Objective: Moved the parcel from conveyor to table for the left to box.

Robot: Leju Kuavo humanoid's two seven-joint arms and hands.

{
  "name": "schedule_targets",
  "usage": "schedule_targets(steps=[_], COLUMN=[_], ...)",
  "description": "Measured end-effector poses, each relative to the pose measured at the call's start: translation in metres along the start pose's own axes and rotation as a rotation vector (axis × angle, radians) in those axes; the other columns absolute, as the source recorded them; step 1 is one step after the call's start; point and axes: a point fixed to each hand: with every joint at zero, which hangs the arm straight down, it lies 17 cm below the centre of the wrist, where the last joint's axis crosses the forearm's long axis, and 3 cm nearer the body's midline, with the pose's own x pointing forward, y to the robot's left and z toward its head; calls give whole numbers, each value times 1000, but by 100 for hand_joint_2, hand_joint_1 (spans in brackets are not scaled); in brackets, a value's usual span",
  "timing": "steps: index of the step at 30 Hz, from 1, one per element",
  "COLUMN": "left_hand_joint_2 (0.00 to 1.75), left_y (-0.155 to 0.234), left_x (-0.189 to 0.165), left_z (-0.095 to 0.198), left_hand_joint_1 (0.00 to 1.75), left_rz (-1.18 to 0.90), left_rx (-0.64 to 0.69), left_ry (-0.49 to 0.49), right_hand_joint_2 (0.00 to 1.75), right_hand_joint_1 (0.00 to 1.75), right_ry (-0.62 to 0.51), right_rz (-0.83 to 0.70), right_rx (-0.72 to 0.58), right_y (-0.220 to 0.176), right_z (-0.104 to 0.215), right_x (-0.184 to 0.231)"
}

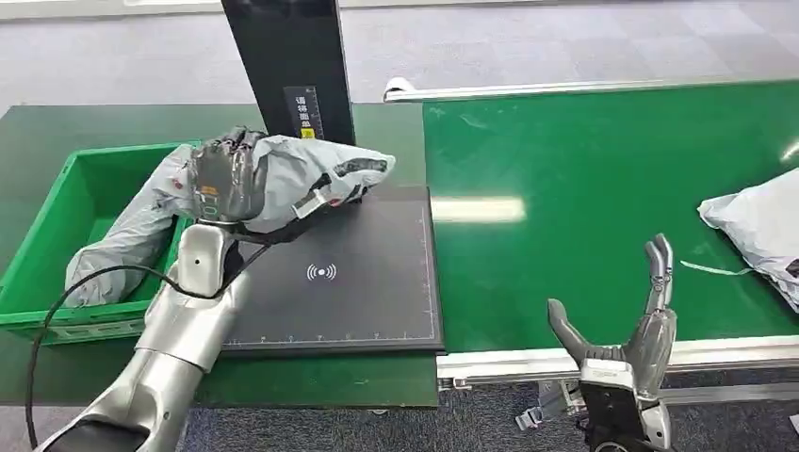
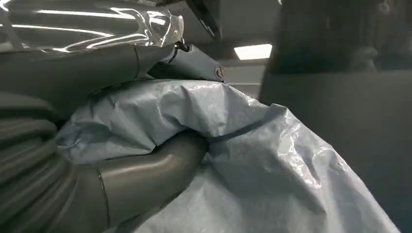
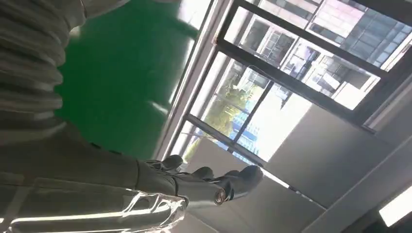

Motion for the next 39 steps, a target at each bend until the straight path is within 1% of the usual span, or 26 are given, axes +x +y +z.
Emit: schedule_targets(steps=[8,10,12,18,20,22,24,27,30,39], left_hand_joint_2=[175,175,175,175,175,175,175,175,175,175], left_y=[12,13,14,22,24,26,28,31,34,44], left_x=[-16,-22,-42,-155,-173,-201,-235,-263,-282,-336], left_z=[-4,-4,-3,-1,0,3,10,16,20,33], left_hand_joint_1=[175,175,175,175,175,175,175,175,175,175], left_rz=[-22,-55,-74,-239,-267,-312,-362,-412,-441,-481], left_rx=[32,33,34,10,3,-12,-35,-62,-79,-120], left_ry=[19,36,80,217,239,271,327,337,351,441], right_hand_joint_2=[175,175,175,175,175,175,175,175,175,175], right_hand_joint_1=[0,0,0,0,0,0,0,0,0,0], right_ry=[2,2,9,46,50,56,61,66,68,66], right_rz=[1,2,10,46,50,52,41,35,33,32], right_rx=[0,-4,-18,-55,-60,-63,-52,-53,-56,-58], right_y=[-1,-2,-7,-30,-34,-37,-36,-35,-34,-33], right_z=[1,1,3,21,23,25,25,25,25,23], right_x=[0,0,-2,-5,-4,-4,-3,-3,-2,-1])
